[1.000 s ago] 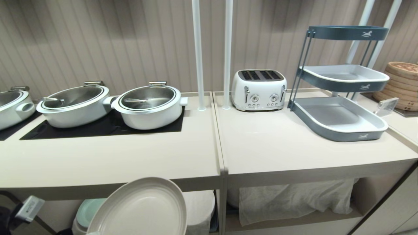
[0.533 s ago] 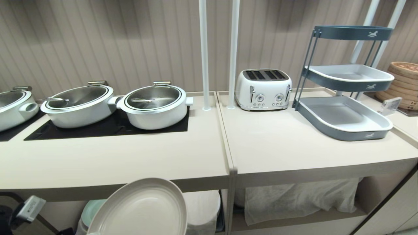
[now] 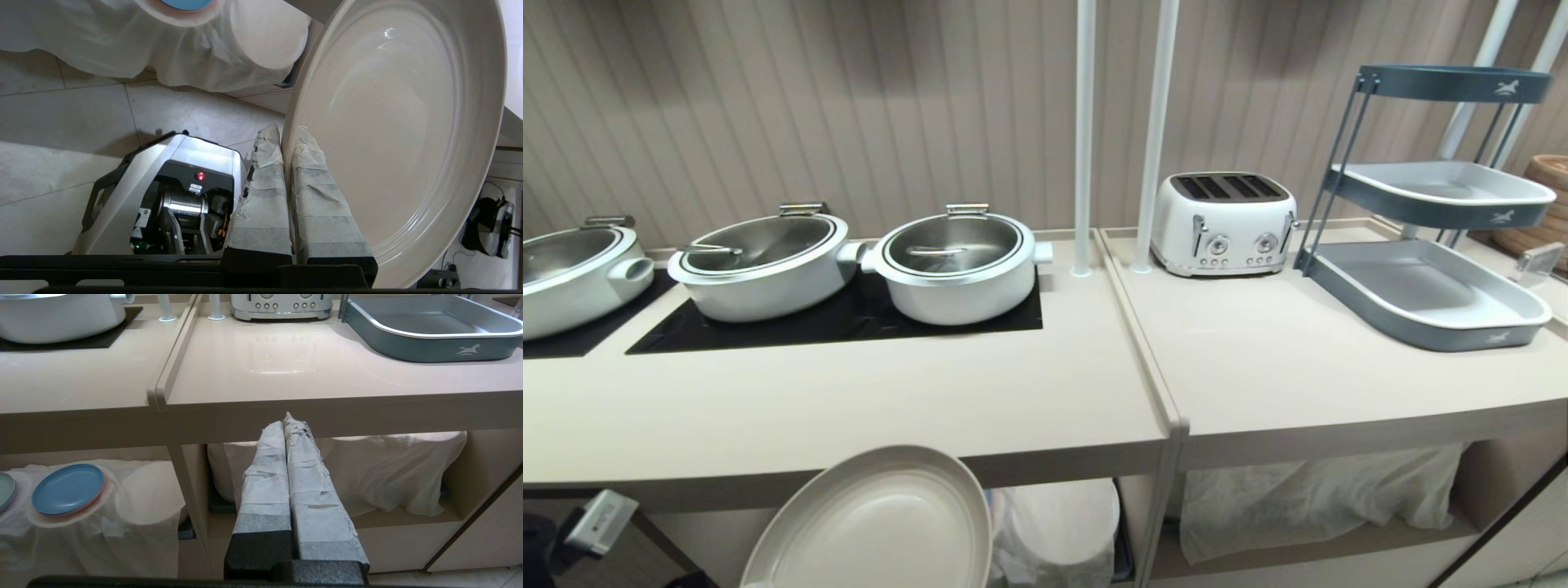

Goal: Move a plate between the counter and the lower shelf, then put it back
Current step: Put the plate

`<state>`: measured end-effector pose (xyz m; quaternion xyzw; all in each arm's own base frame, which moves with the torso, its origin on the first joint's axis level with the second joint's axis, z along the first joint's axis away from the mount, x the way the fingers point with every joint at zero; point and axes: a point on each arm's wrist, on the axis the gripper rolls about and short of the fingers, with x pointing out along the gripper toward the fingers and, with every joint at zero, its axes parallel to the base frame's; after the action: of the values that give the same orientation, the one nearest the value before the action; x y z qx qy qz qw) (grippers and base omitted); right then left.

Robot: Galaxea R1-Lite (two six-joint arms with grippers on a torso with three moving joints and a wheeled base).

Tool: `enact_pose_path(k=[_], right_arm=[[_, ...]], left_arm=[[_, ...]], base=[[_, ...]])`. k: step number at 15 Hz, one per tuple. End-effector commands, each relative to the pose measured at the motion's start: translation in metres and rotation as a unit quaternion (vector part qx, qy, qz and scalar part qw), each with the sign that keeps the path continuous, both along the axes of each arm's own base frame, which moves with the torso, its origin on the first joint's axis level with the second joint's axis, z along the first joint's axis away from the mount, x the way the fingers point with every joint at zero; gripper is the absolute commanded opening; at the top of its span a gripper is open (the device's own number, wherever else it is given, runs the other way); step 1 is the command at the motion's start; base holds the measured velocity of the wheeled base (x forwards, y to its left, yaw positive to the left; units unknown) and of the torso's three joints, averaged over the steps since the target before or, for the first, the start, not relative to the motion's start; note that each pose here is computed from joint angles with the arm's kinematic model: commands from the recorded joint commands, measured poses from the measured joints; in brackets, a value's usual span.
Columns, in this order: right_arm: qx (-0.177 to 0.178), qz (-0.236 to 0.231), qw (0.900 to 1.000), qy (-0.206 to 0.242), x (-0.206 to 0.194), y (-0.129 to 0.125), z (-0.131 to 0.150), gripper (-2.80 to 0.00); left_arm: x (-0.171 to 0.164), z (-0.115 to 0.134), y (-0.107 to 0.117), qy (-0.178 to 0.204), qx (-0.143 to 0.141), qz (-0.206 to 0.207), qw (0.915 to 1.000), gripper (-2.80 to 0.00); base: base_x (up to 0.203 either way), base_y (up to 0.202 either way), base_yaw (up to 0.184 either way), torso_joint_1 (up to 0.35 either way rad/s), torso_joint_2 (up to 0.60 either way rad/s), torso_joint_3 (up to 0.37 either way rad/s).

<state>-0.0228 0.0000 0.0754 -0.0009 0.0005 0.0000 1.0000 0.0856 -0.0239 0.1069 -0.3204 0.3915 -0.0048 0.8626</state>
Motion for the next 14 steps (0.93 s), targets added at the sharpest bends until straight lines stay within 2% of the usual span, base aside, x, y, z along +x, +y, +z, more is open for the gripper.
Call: enact_pose_path(k=[1, 14], right_arm=[[0.000, 0.000, 1.000, 0.000, 0.0000, 0.0000, 0.0000, -2.80], [0.000, 0.000, 1.000, 0.000, 0.0000, 0.0000, 0.0000, -2.80]], left_arm=[[0.0000, -0.0006, 0.0001, 0.002, 0.000, 0.003, 1.0000, -2.80], [-0.0052, -0.0005, 0.0017, 0.005, 0.001, 0.008, 1.0000, -2.80]], base=[[0.000, 0.193, 0.003, -0.002, 0.00, 0.002], [0.000, 0.196, -0.002, 0.001, 0.00, 0.002]])
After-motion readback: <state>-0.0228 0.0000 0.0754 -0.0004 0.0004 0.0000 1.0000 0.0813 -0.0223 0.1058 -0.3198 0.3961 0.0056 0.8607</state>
